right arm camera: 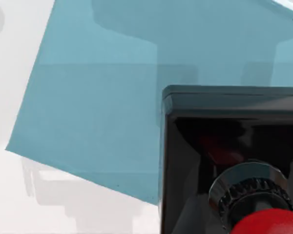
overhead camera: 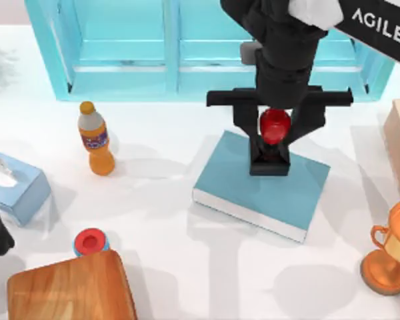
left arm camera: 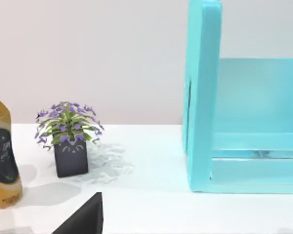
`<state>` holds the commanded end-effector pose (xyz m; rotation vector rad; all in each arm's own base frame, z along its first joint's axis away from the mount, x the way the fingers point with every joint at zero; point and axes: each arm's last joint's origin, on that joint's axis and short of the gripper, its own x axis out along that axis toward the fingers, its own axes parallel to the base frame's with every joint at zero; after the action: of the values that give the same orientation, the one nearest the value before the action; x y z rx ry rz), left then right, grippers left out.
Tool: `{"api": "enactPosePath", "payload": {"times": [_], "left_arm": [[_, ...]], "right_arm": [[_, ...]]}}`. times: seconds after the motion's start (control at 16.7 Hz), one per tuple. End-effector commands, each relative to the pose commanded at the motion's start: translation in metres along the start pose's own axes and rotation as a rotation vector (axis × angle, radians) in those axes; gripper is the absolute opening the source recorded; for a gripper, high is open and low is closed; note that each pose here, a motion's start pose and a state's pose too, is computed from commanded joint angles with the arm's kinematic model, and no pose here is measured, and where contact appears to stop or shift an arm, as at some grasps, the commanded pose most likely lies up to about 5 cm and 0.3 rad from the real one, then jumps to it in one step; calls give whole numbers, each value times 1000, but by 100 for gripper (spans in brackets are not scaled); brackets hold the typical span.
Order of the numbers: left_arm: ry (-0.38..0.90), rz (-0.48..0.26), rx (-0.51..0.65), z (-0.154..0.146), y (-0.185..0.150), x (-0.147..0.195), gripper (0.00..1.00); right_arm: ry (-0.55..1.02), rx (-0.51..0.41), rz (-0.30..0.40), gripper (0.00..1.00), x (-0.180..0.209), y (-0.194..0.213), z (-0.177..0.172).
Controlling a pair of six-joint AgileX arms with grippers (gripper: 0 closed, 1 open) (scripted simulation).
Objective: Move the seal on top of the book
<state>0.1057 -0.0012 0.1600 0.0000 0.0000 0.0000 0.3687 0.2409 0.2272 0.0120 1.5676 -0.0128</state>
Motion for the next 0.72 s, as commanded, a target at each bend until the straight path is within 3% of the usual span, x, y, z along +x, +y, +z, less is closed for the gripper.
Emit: {"api": "enactPosePath", "payload": {"times": [0.36,0.72], "left_arm": [[0,0,0,0,0,0,100],[0,0,0,0,0,0,100]], "right_arm": [[0,0,0,98,0,0,0],[0,0,0,100,0,0,0]]}}
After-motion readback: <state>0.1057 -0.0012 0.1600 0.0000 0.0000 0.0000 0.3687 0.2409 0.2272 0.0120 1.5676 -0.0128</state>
